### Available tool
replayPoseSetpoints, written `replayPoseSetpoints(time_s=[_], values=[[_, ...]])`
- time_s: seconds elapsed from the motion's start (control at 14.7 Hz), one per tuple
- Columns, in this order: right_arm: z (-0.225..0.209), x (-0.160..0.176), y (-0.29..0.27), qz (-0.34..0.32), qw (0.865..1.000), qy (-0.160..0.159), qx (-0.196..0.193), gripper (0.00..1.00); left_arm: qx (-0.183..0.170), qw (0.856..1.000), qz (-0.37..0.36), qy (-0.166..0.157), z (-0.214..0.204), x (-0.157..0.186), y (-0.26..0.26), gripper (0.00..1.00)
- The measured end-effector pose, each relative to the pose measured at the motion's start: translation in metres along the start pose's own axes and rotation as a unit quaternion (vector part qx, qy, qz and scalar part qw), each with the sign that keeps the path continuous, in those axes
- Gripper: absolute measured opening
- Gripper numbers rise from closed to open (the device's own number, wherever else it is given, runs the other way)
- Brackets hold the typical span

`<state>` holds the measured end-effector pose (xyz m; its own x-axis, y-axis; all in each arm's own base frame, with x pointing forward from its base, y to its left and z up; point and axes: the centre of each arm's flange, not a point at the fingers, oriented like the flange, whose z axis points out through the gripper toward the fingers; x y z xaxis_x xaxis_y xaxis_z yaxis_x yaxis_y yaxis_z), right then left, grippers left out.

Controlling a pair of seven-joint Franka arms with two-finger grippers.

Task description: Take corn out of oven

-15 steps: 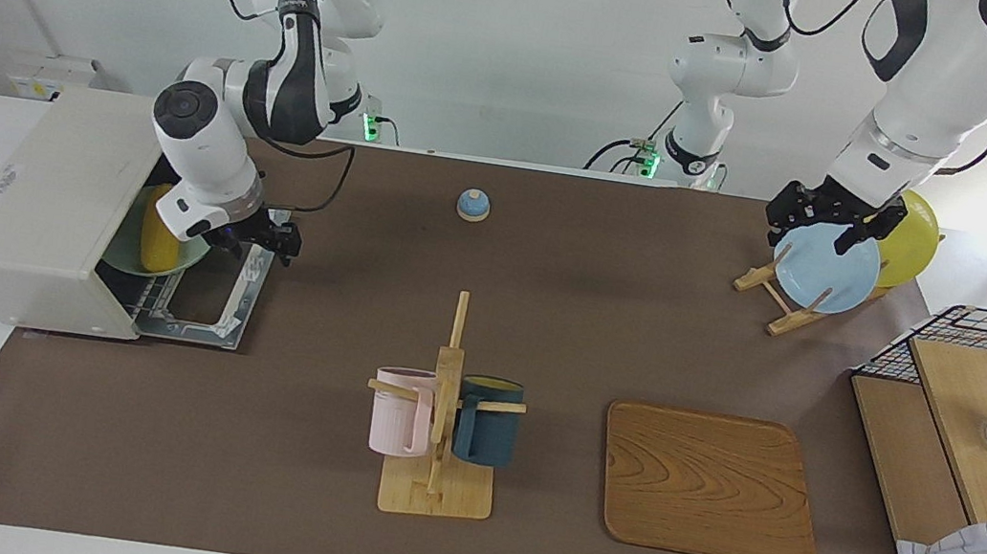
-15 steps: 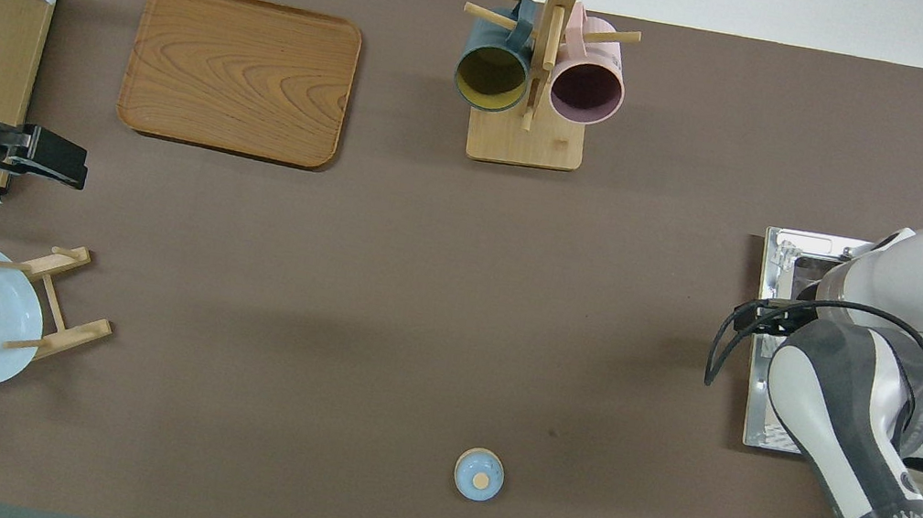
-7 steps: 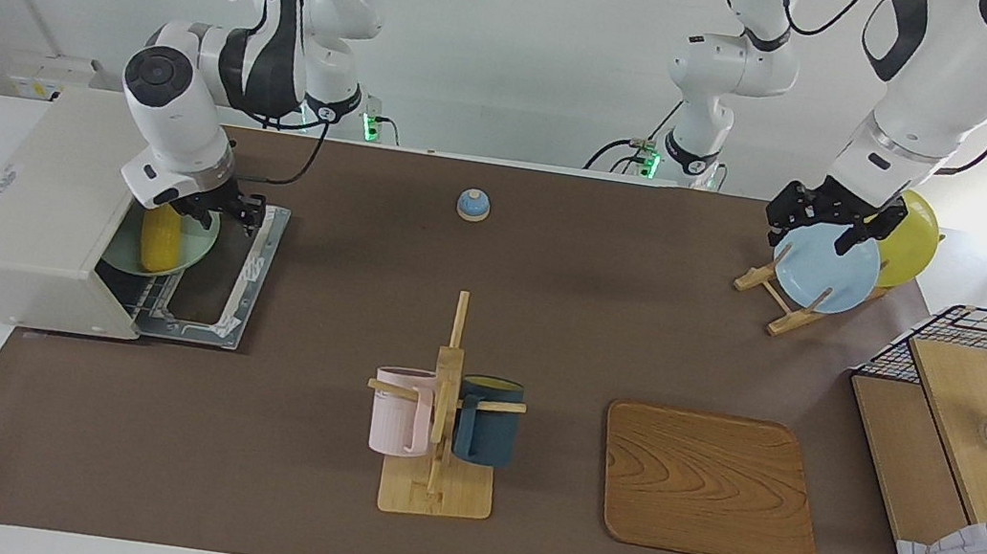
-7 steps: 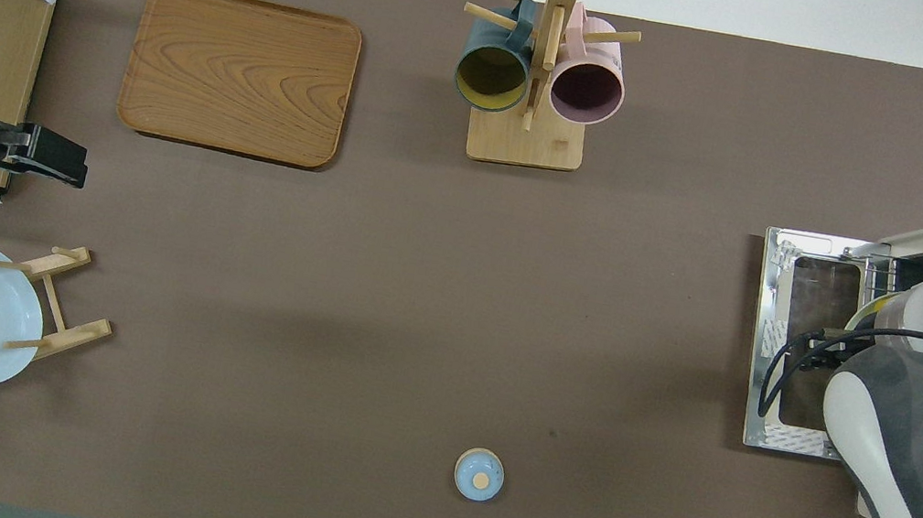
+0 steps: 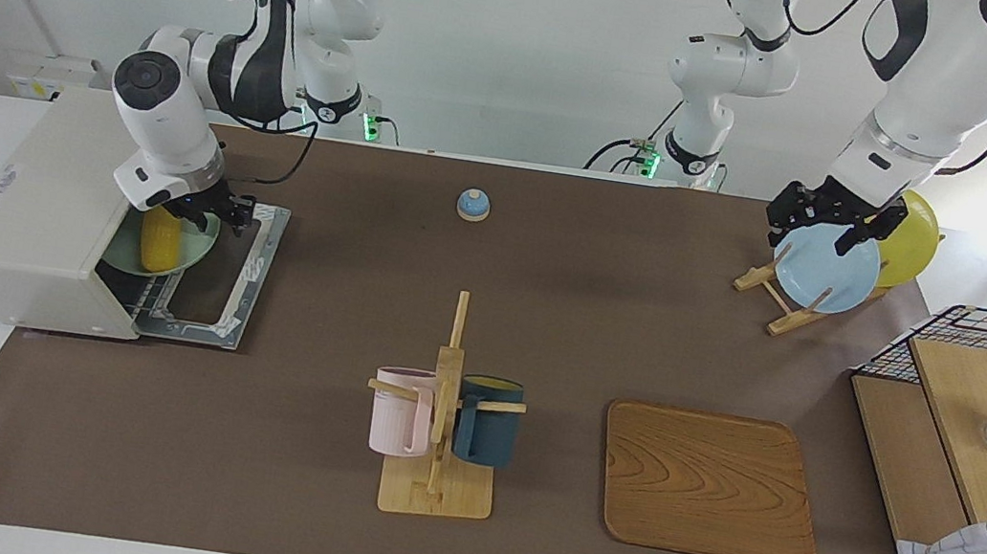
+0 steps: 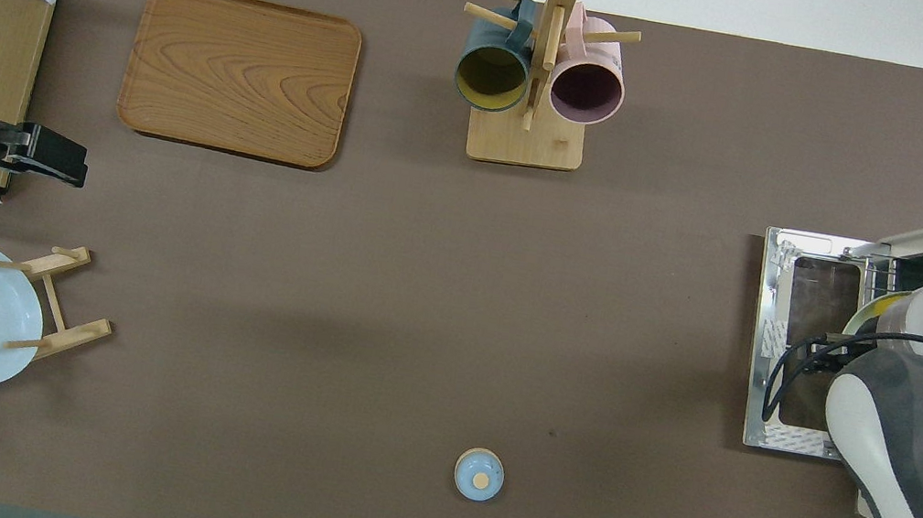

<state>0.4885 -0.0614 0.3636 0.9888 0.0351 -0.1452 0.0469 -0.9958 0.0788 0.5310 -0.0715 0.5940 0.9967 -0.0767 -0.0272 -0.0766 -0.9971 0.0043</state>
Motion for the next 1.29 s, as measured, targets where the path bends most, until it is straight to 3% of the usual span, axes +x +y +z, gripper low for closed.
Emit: replayPoseSetpoints(time_s=[0.14, 0.2, 0.34, 0.54, 0.88, 1.29], values=[[0.005, -0.005, 0.000, 0.000, 1.000, -0.002, 0.001, 0.55, 0.000, 1.000, 0.000, 0.001, 0.000, 0.000, 0.000, 1.00], [0.005, -0.006, 0.000, -0.001, 1.000, -0.002, 0.000, 0.44, 0.000, 1.000, -0.001, 0.002, 0.000, 0.001, -0.001, 1.00], [0.004, -0.008, 0.000, -0.010, 1.000, -0.002, -0.001, 0.41, 0.000, 1.000, -0.006, 0.004, -0.001, 0.001, -0.006, 1.00], [0.000, -0.008, 0.002, -0.041, 0.999, 0.000, -0.023, 0.07, -0.001, 1.000, -0.009, 0.007, -0.002, 0.002, -0.010, 1.00], [-0.041, 0.002, -0.022, -0.072, 0.997, 0.005, -0.040, 0.03, -0.001, 1.000, -0.009, 0.011, -0.003, 0.003, -0.010, 1.00], [-0.097, 0.004, -0.121, -0.097, 0.993, 0.002, -0.060, 0.03, -0.001, 1.000, -0.014, 0.012, -0.003, 0.003, -0.008, 1.00]])
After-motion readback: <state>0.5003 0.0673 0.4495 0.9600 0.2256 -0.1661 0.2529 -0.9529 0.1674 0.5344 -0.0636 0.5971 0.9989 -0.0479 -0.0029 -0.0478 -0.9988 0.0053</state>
